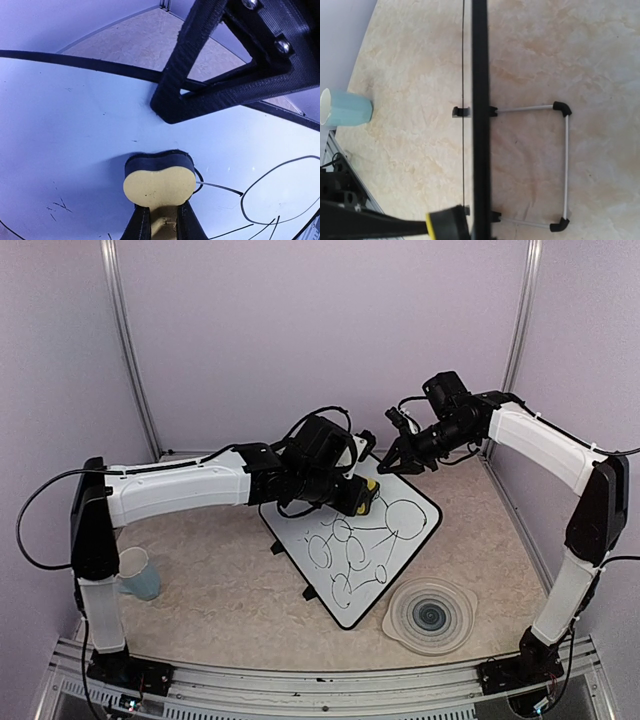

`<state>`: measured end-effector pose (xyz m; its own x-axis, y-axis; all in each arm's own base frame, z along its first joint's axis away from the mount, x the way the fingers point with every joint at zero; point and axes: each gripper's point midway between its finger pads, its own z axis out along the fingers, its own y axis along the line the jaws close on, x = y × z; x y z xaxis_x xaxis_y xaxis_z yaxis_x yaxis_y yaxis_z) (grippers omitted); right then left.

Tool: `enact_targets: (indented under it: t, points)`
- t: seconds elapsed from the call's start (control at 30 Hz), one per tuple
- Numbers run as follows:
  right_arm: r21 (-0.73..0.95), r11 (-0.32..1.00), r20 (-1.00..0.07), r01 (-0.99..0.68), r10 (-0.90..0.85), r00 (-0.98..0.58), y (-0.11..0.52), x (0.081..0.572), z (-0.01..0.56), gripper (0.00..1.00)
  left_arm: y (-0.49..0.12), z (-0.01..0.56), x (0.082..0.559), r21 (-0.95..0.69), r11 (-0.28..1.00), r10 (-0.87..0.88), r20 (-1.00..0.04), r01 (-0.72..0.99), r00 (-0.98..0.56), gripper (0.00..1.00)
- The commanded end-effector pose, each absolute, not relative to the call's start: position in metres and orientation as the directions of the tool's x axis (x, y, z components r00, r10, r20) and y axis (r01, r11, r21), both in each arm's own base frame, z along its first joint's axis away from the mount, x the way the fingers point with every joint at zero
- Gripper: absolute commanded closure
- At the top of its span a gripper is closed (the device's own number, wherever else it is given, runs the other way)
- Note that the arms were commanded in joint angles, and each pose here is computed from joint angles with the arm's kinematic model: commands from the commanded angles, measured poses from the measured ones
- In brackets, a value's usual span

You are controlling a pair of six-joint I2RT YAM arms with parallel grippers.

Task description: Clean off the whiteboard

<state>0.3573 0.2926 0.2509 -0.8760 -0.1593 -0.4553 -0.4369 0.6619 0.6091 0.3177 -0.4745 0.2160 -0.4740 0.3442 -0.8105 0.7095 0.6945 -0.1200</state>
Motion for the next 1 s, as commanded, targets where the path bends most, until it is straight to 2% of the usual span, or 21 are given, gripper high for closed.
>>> enact_targets:
  t: [0.0,0.13,0.23,0.37,0.5,0.7,0.83,0.97]
  points:
    - [0.643,0.562,-0.536,-0.521,-0.155,-0.83,0.32,0.359,0.28,1.0,-0.501,0.173,0.264,-0.11,0.553,0.54,-0.708,0.826,-0.456,1.0]
    - [0.643,0.563,-0.534,-0.519,-0.155,-0.831,0.32,0.36,0.279,1.0,-0.517,0.172,0.249,-0.034,0.514,0.599,-0.702,0.857,-0.387,1.0]
    - [0.645,0.562,-0.532,-0.518,-0.156,-0.832,0.321,0.36,0.278,1.0,-0.514,0.169,0.255,-0.02,0.54,0.589,-0.705,0.842,-0.394,1.0]
    - [0.646,0.56,-0.531,-0.518,-0.157,-0.833,0.321,0.359,0.278,1.0,-0.486,0.165,0.294,-0.022,0.659,0.522,-0.707,0.752,-0.477,1.0]
    - [0.646,0.56,-0.532,-0.519,-0.157,-0.832,0.321,0.359,0.278,1.0,-0.445,0.172,0.344,-0.075,0.79,0.364,-0.741,0.608,-0.565,1.0]
    - [0.646,0.562,-0.532,-0.517,-0.154,-0.833,0.32,0.359,0.278,1.0,-0.413,0.167,0.391,-0.151,0.848,0.234,-0.753,0.509,-0.615,1.0]
    - [0.654,0.56,-0.522,-0.508,-0.152,-0.839,0.321,0.359,0.273,1.0,-0.419,0.161,0.387,-0.149,0.829,0.256,-0.756,0.54,-0.602,1.0]
    - [0.654,0.562,-0.52,-0.507,-0.153,-0.84,0.321,0.358,0.272,1.0,-0.454,0.178,0.344,-0.163,0.71,0.315,-0.797,0.685,-0.515,1.0]
